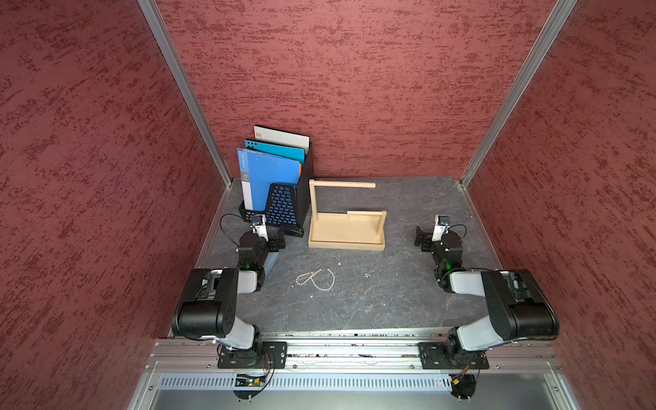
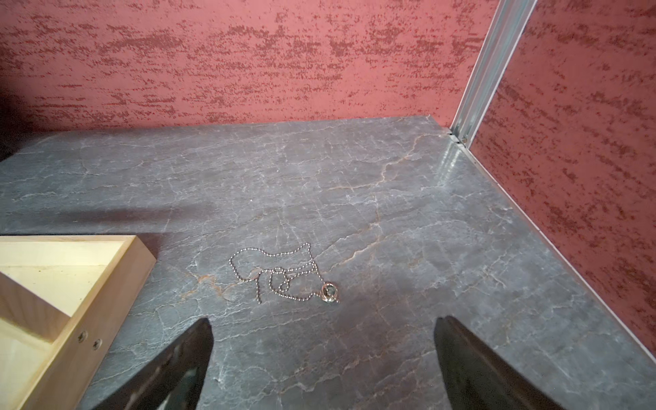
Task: Hang the necklace on the jewelry display stand
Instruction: Pick up the necklace from the center of the board.
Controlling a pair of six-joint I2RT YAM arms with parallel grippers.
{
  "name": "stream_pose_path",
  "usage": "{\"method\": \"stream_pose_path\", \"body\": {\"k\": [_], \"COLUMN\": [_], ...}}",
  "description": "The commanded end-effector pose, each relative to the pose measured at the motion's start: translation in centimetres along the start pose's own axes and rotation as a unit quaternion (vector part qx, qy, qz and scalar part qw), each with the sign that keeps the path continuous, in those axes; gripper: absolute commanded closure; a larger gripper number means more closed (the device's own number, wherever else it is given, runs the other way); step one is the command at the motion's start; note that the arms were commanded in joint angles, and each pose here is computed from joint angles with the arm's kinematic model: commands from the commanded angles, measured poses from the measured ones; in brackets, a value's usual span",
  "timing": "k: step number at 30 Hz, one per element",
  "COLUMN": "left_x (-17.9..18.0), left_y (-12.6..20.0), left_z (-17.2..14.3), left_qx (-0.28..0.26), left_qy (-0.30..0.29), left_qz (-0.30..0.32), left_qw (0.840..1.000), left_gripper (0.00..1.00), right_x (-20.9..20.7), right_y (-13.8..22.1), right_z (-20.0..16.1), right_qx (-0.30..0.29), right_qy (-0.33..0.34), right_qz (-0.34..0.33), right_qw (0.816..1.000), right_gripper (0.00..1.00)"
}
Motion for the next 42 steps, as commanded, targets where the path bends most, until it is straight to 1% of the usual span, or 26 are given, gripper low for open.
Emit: {"method": "stream_pose_path", "body": {"k": [1, 2, 4, 5, 6, 8, 10, 12, 13, 14, 16, 17, 18, 19, 21, 24, 27, 30, 33, 35, 37, 39, 41, 42], "left_x": [0.0, 0.0, 0.8, 1.4, 2.2, 3.5, 3.9, 3.1, 2.6, 2.2, 2.0, 1.8, 1.3, 0.7, -1.3, -4.6, -8.1, -12.1, -17.0, -20.2, -22.8, -24.5, -25.7, -25.9], "left_y": [0.6, 0.9, 1.7, 2.3, 3.0, 4.6, 6.2, 7.7, 8.2, 8.8, 9.8, 10.4, 10.7, 11.0, 11.7, 12.7, 13.1, 12.6, 11.6, 11.0, 10.5, 10.0, 9.7, 9.7], "left_z": [2.9, 3.7, 5.6, 6.4, 7.3, 8.9, 10.0, 10.8, 10.8, 10.4, 8.9, 7.8, 7.0, 6.3, 5.4, 4.6, 4.2, 4.2, 4.7, 4.9, 5.1, 5.2, 5.0, 4.9], "left_qx": [-0.011, -0.008, -0.006, 0.004, 0.010, 0.027, 0.057, 0.080, 0.084, 0.085, 0.097, 0.112, 0.125, 0.138, 0.162, 0.188, 0.198, 0.205, 0.222, 0.234, 0.240, 0.246, 0.255, 0.258], "left_qy": [-0.027, -0.028, 0.004, 0.025, 0.053, 0.105, 0.142, 0.157, 0.168, 0.194, 0.261, 0.291, 0.308, 0.315, 0.300, 0.244, 0.201, 0.159, 0.103, 0.055, 0.011, -0.019, -0.038, -0.043], "left_qz": [0.037, 0.045, 0.077, 0.102, 0.130, 0.170, 0.159, 0.117, 0.101, 0.096, 0.105, 0.108, 0.099, 0.087, 0.063, 0.037, 0.003, -0.045, -0.114, -0.147, -0.155, -0.152, -0.154, -0.155], "left_qw": [0.999, 0.999, 0.997, 0.994, 0.990, 0.980, 0.975, 0.977, 0.977, 0.973, 0.955, 0.944, 0.938, 0.935, 0.938, 0.951, 0.959, 0.965, 0.963, 0.960, 0.958, 0.957, 0.954, 0.953], "left_gripper": [0.01, 0.01, 0.01, 0.01, 0.00, 0.01, 0.01, 0.01, 0.01, 0.01, 0.01, 0.01, 0.01, 0.00, 0.01, 0.00, 0.00, 0.00, 0.00, 0.01, 0.01, 0.01, 0.01, 0.01], "right_x": [0.6, 0.7, 1.0, 1.0, 1.0, 1.1, 1.7, 2.6, 3.0, 3.1, 3.1, 2.9, 2.7, 2.6, 3.1, 4.6, 6.0, 6.7, 8.4, 10.0, 11.5, 12.3, 13.4, 13.9], "right_y": [0.8, 1.1, 1.8, 2.3, 2.7, 3.4, 4.1, 4.9, 5.3, 5.7, 6.2, 6.2, 6.0, 5.9, 5.4, 5.3, 5.3, 5.4, 5.6, 5.7, 5.9, 5.9, 5.6, 5.6], "right_z": [3.8, 4.7, 6.7, 7.9, 9.2, 11.3, 13.1, 15.2, 15.8, 16.2, 16.6, 16.4, 16.3, 15.8, 14.1, 11.3, 8.5, 5.9, 4.1, 3.0, 1.6, 0.2, -1.5, -1.9], "right_qx": [-0.017, -0.020, -0.026, -0.021, -0.013, 0.019, 0.045, 0.056, 0.058, 0.056, 0.053, 0.070, 0.096, 0.127, 0.202, 0.277, 0.323, 0.358, 0.393, 0.413, 0.432, 0.452, 0.487, 0.495], "right_qy": [-0.001, -0.007, -0.035, -0.057, -0.094, -0.131, -0.144, -0.141, -0.130, -0.139, -0.155, -0.173, -0.184, -0.190, -0.193, -0.188, -0.196, -0.215, -0.230, -0.223, -0.207, -0.208, -0.233, -0.245], "right_qz": [0.005, 0.004, 0.005, -0.001, -0.014, -0.034, -0.027, 0.000, 0.013, 0.014, 0.015, 0.001, -0.018, -0.033, -0.047, -0.048, -0.033, -0.037, -0.024, -0.010, -0.005, -0.008, 0.016, 0.026], "right_qw": [1.000, 1.000, 0.999, 0.998, 0.995, 0.991, 0.988, 0.988, 0.990, 0.989, 0.986, 0.982, 0.978, 0.973, 0.959, 0.941, 0.925, 0.908, 0.890, 0.883, 0.878, 0.867, 0.842, 0.833], "right_gripper": [0.01, 0.01, 0.01, 0.01, 0.01, 0.01, 0.01, 0.01, 0.01, 0.01, 0.01, 0.01, 0.01, 0.01, 0.01, 0.01, 0.01, 0.04, 0.07, 0.07, 0.08, 0.11, 0.18, 0.22]}}
Point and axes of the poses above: each gripper's point midway between its finger pads, its own y axis back along the fingers, its own x axis along the line the jaws close on, z = x × y, the point moved 6 cm from there along y, back along the fingers, and after that the axes turned 8 degrees about -y, right-handed, at the moved point
